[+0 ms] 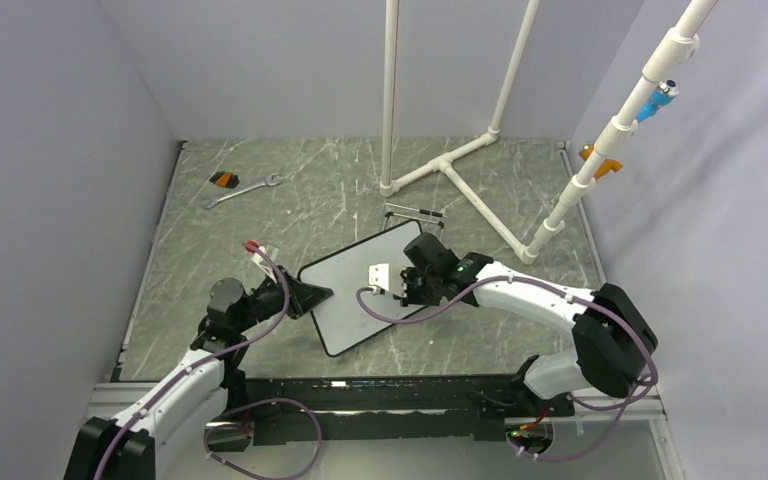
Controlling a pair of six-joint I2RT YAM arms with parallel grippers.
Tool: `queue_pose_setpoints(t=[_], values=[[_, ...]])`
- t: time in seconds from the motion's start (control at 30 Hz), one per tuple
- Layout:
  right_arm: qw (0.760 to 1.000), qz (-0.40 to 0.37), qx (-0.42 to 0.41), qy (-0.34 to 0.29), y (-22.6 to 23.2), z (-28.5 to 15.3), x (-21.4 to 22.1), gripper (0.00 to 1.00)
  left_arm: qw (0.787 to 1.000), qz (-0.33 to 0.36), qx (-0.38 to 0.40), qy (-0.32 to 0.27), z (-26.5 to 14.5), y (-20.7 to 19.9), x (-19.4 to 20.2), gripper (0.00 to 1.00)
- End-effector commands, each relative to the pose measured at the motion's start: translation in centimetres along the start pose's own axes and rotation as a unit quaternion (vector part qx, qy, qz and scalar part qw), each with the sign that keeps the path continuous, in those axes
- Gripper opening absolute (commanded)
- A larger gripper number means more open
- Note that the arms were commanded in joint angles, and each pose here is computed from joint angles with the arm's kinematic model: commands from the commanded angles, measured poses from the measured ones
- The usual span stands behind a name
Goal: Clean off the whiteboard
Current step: Erase the whiteboard at the center of the board.
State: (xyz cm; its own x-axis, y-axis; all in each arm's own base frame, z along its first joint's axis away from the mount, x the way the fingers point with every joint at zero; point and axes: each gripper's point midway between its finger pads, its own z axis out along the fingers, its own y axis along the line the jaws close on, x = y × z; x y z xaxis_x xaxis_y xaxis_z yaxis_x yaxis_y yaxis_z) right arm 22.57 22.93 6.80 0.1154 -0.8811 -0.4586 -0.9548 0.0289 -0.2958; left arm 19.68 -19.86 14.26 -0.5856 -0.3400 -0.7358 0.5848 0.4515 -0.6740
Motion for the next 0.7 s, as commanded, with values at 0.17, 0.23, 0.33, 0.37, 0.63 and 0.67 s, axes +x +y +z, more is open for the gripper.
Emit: queue_pose_setpoints(t=[0.17,0.23,0.33,0.37,0.63,0.67], values=[[0.976,0.098,0.192,-0.034,-8.0,-2.7,-0.9,0.0,0.999,0.03,0.024,0.0,0.1,-1.1,-0.7,0.0],[0.967,0.119,0.223,-0.042,-9.2,-3.6,-0.7,0.0,0.999,0.029,0.024,0.0,0.2,-1.0,-0.6,0.0],[0.959,0.137,0.244,-0.04,-10.1,-4.1,0.0,0.0,0.999,0.029,0.025,0.0,0.2,-1.0,-0.6,0.0],[0.96,0.136,0.241,-0.037,-10.0,-4.0,0.2,0.0,0.999,0.028,0.025,0.0,0.2,-1.0,-0.6,0.0],[0.999,0.02,0.042,-0.023,-2.7,-1.4,-0.3,0.0,0.999,0.031,0.022,-0.002,0.0,-1.1,-0.7,0.0],[1.0,0.004,0.02,-0.023,-1.7,-1.2,-0.4,0.0,0.999,0.031,0.021,-0.002,0.0,-1.1,-0.7,0.0]])
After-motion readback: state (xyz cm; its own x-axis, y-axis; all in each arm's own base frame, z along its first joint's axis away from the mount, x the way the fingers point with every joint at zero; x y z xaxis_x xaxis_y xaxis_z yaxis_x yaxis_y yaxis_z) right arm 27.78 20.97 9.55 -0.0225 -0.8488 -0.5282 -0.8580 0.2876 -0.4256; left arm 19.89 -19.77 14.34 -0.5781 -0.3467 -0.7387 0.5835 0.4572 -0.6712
